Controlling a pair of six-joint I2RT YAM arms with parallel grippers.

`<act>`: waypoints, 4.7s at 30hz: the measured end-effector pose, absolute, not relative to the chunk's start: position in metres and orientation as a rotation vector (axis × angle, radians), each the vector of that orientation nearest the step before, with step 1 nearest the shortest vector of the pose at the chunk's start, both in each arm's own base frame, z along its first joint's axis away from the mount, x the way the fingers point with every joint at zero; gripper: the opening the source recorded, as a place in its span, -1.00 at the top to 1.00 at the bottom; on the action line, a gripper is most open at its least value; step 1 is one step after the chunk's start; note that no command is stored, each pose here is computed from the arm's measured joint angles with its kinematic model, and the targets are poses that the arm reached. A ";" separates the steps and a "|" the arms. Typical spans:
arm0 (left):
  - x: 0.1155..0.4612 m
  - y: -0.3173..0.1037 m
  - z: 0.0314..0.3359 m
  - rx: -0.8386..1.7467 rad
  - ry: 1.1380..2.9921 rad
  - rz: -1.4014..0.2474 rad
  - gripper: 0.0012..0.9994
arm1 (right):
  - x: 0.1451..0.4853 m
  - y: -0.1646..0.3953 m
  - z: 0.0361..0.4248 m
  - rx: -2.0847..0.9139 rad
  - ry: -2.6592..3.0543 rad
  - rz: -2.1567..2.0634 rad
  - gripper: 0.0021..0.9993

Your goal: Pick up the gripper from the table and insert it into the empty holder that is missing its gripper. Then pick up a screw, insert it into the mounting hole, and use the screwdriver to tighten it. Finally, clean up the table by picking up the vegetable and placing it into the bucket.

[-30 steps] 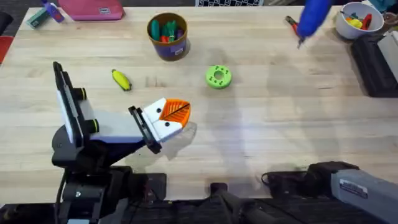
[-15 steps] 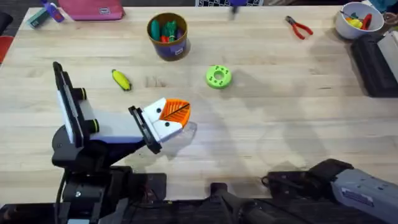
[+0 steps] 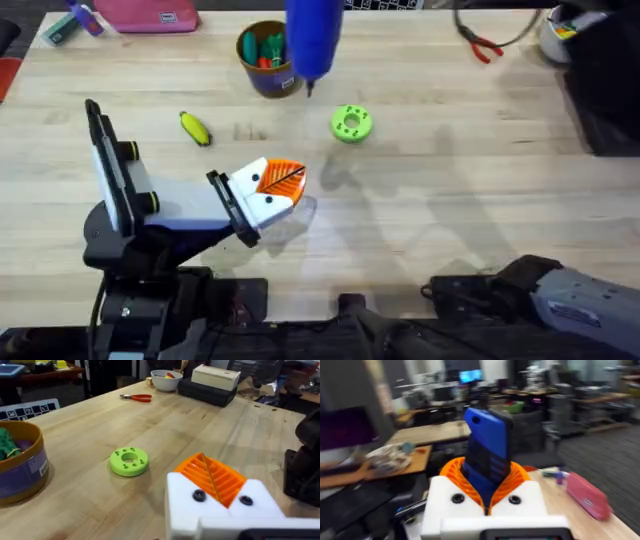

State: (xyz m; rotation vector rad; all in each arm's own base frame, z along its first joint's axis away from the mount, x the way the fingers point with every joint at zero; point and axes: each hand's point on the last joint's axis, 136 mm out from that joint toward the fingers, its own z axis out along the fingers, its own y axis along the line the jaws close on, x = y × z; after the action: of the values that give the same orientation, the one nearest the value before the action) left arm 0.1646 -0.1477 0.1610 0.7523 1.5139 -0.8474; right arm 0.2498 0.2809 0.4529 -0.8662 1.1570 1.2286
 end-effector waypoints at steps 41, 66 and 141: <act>0.165 -0.148 0.161 0.752 1.514 -0.847 0.98 | 0.181 0.371 0.389 -1.334 0.824 1.401 0.96; 0.165 -0.148 0.161 0.752 1.514 -0.848 0.98 | 0.185 0.379 0.376 -1.342 0.849 1.419 0.96; 0.165 -0.148 0.161 0.752 1.514 -0.848 0.98 | 0.186 0.383 0.351 -1.333 0.866 1.443 0.96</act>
State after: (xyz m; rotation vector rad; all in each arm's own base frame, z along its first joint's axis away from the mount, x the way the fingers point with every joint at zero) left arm 0.1646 -0.1478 0.1609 0.7524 1.5142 -0.8479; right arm 0.1856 0.3834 0.3511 -1.3328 0.8656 1.4434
